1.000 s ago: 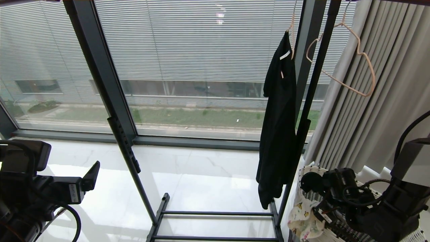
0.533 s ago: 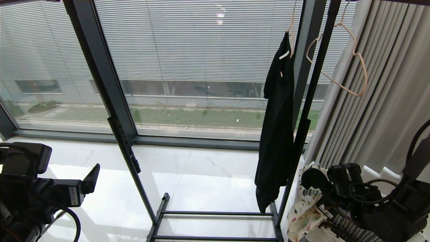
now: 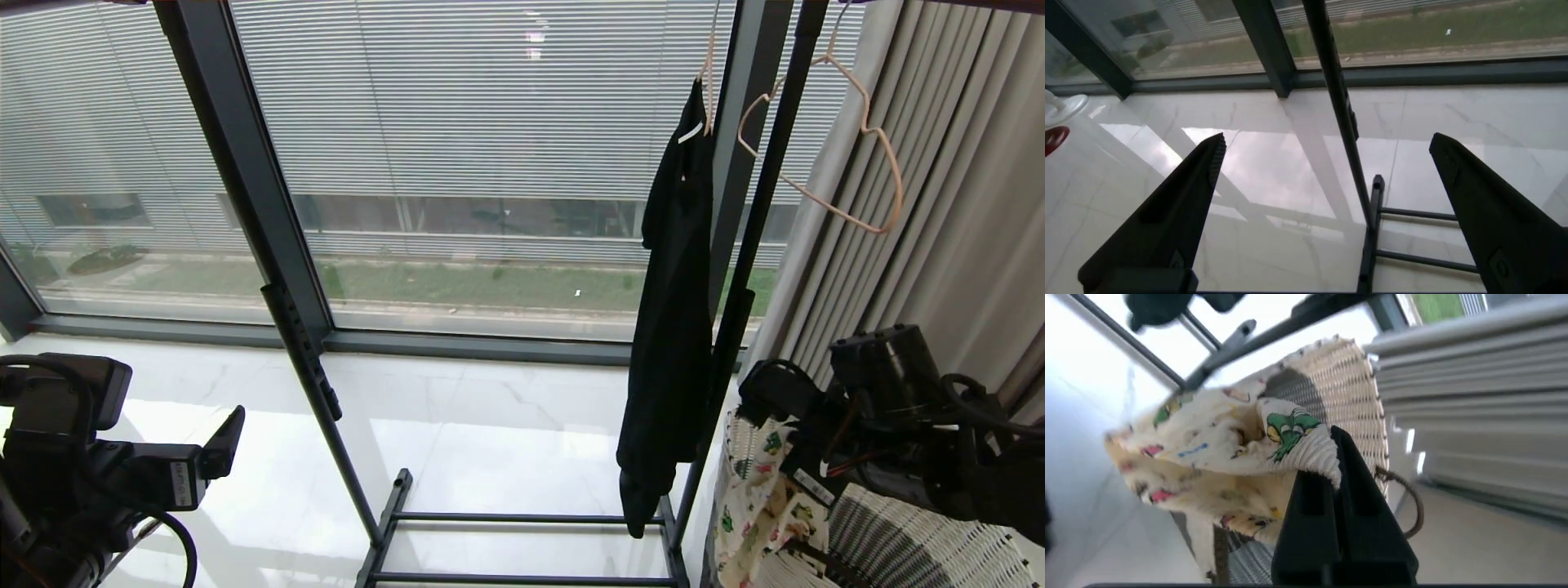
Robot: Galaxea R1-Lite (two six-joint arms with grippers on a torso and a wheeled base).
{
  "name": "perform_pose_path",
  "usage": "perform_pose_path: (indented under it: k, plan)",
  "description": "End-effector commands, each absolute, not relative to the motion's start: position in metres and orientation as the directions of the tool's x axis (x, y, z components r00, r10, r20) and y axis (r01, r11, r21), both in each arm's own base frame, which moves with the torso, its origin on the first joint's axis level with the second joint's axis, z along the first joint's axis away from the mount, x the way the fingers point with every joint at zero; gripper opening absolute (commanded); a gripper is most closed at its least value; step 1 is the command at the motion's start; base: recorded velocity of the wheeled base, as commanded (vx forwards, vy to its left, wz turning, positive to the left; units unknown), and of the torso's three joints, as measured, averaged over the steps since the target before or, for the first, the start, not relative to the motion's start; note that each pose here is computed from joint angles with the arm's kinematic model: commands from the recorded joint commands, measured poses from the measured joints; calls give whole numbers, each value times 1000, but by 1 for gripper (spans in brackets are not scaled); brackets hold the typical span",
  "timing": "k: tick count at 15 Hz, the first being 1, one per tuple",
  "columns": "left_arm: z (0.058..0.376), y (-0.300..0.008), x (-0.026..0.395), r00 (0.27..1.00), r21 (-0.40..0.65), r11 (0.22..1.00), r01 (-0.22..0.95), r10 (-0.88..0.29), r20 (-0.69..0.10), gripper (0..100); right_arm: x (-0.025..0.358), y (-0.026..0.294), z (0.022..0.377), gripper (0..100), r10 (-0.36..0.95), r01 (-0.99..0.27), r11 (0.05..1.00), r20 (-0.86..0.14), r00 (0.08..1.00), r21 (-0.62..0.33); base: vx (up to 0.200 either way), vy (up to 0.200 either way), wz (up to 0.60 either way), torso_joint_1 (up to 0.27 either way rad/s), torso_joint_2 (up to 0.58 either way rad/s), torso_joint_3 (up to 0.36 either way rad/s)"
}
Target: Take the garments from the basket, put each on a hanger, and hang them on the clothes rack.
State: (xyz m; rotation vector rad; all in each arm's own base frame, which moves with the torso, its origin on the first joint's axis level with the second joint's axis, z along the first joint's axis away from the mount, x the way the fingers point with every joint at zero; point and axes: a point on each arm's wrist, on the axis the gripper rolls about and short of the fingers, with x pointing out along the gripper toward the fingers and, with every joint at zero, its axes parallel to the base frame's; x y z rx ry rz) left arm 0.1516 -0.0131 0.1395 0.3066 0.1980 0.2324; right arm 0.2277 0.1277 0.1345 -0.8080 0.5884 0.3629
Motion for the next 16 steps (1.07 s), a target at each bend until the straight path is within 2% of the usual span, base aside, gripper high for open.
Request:
perform_pose_path:
  k: [1,10,14,16]
  plan:
    - [141,-13,151,955,317,927,-198,255,-150,100,204,144,187,0,210,-512,661,-519,828,-549,-200,0,0,12,2,7]
    - [145,-13,148,961,307,931,-200,247,-124,100,190,167,213,0,308,-554,646,-485,819,-525,-200,0,0,0,4,2]
    - [146,-21,141,976,302,942,-146,187,-112,100,187,167,217,0,311,-568,635,-500,808,-523,-200,0,0,5,5,5]
    - [145,-24,138,980,303,945,-123,163,-113,100,187,168,219,0,315,-568,635,-496,809,-523,0,0,0,0,0,0]
